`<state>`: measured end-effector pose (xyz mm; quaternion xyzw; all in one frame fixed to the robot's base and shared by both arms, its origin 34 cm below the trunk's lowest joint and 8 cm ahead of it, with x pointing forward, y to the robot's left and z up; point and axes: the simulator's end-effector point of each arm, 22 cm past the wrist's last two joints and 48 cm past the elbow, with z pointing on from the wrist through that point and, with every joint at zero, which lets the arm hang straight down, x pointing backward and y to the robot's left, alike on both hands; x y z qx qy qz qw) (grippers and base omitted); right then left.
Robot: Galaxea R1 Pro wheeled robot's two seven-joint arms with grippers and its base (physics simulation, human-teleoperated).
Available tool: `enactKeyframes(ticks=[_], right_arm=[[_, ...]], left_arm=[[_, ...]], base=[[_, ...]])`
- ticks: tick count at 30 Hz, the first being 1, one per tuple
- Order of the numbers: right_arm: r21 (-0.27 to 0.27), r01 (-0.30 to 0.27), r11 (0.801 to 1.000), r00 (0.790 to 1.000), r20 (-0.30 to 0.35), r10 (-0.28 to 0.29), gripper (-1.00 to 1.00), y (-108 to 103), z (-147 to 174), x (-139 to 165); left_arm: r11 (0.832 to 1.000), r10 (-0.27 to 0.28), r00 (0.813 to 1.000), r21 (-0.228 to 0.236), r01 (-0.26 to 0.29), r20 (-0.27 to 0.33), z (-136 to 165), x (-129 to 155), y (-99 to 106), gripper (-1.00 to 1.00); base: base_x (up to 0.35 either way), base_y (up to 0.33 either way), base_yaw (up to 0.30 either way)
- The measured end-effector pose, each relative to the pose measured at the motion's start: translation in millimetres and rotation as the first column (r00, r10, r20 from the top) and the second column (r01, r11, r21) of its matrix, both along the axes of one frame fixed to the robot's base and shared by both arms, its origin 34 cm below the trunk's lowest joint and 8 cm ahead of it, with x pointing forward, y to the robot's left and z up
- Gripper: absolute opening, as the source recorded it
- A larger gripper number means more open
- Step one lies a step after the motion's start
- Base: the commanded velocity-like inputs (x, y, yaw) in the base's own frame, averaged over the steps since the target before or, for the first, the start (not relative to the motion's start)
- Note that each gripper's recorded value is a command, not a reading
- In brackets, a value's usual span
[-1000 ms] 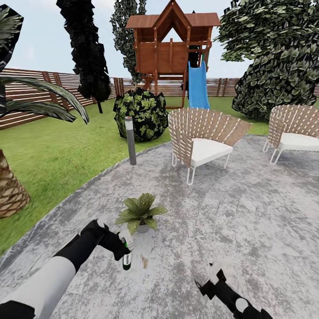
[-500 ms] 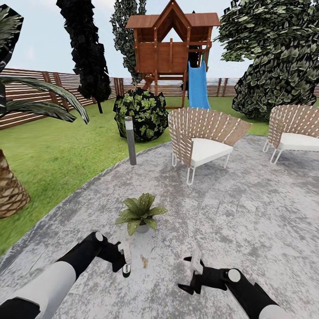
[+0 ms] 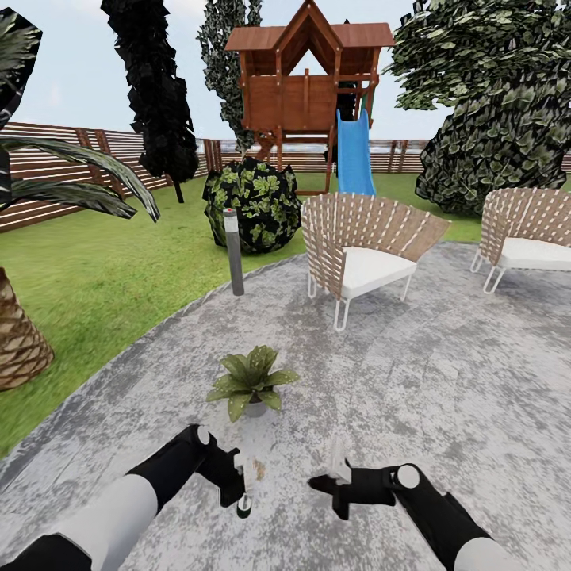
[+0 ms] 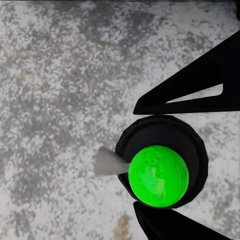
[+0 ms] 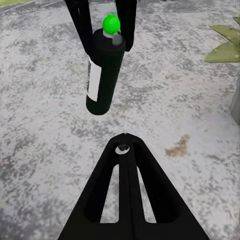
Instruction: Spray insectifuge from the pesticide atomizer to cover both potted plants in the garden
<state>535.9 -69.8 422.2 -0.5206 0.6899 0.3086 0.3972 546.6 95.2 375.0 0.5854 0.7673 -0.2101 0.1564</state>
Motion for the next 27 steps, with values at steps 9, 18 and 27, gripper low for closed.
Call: enactKeyframes(ticks=[9, 18, 27], right_arm=[[0.006, -0.004, 1.000, 1.000, -0.002, 0.004, -1.00, 6.3, 0.7, -1.2], [0.029, -0.012, 1.000, 1.000, -0.001, 0.012, -1.00, 20.7, 5.6, -2.4], [0.033, -0.014, 0.999, 1.000, 0.001, 0.014, -1.00, 23.0, 6.3, -2.6]], left_arm=[[0.998, -0.062, 0.998, -0.010, 0.062, -0.004, -1.0, -15.5, -34.5, -1.00], [0.990, -0.143, 0.990, 0.002, 0.143, 0.016, 1.8, -26.4, -66.2, -1.00], [0.988, -0.151, 0.988, -0.016, 0.151, 0.023, 5.8, -26.7, -75.5, -1.00]], base=[[0.000, 0.000, 0.000], [0.000, 0.000, 0.000], [0.000, 0.000, 0.000]])
